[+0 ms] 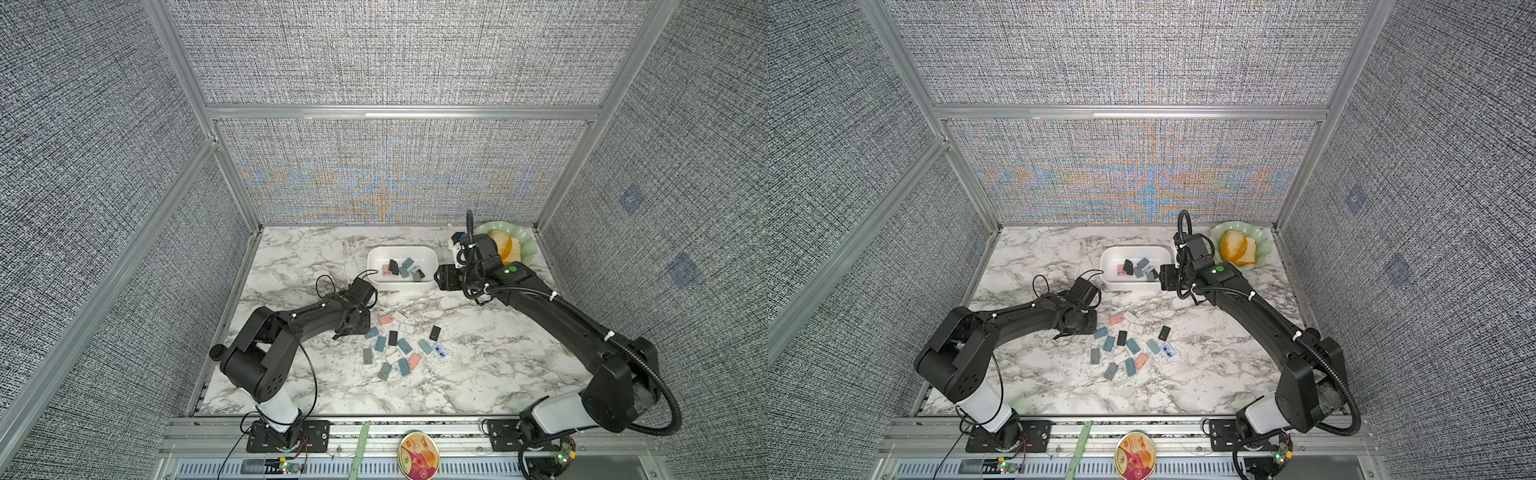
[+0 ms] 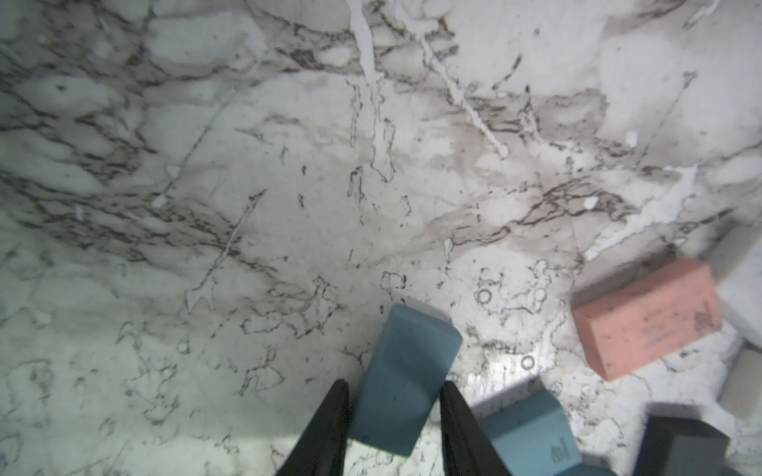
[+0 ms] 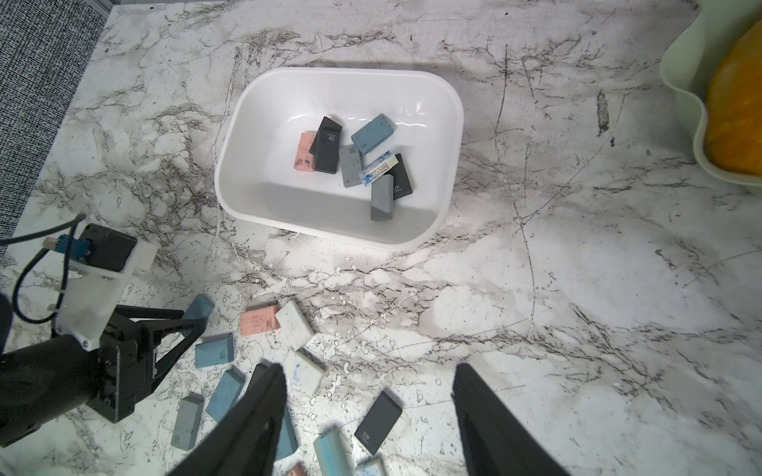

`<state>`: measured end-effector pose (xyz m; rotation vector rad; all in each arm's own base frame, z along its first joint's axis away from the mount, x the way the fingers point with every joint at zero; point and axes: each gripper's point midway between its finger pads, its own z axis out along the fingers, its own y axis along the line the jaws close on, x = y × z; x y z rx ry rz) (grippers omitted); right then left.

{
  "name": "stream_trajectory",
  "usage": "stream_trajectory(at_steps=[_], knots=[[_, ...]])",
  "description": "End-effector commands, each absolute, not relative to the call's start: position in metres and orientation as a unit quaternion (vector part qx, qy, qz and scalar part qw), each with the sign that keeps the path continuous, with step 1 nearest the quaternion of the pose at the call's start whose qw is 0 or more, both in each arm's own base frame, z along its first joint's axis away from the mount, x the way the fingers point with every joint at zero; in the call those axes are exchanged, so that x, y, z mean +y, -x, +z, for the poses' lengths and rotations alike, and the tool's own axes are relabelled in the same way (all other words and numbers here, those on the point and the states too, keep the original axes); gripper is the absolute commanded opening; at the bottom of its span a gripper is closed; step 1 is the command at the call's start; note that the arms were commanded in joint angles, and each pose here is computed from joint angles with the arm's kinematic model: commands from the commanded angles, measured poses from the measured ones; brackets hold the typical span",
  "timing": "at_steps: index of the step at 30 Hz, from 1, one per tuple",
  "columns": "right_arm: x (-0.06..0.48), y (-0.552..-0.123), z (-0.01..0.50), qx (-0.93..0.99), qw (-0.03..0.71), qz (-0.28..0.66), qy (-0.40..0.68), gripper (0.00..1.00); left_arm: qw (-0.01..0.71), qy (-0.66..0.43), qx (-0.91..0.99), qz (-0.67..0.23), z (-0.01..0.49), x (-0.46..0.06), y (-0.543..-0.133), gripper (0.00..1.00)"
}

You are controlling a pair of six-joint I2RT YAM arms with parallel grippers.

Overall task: Put the eraser in the storage box
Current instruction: Pick up the eraser from the center of the board.

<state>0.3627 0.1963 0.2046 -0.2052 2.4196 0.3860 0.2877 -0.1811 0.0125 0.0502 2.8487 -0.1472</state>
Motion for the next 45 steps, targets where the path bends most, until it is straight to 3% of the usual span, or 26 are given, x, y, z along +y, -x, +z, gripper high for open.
stream_trajectory(at_steps=[1, 20, 29, 45], knots=[[0.196, -0.365, 0.208, 0.924, 0.343, 0.150, 0.073, 0.67, 0.101, -0.019, 0.992, -0.072, 0.005, -0.188, -0.272, 0.37], [0.195, -0.364, 0.206, 0.925, 0.342, 0.147, 0.072, 0.68, 0.098, -0.018, 0.993, -0.062, 0.002, -0.194, -0.285, 0.35], [0.192, -0.363, 0.207, 0.925, 0.344, 0.142, 0.071, 0.68, 0.095, -0.015, 0.994, -0.046, -0.001, -0.189, -0.286, 0.27], [0.185, -0.361, 0.215, 0.922, 0.355, 0.138, 0.068, 0.68, 0.145, -0.021, 0.986, -0.074, 0.054, -0.207, -0.314, 0.27]])
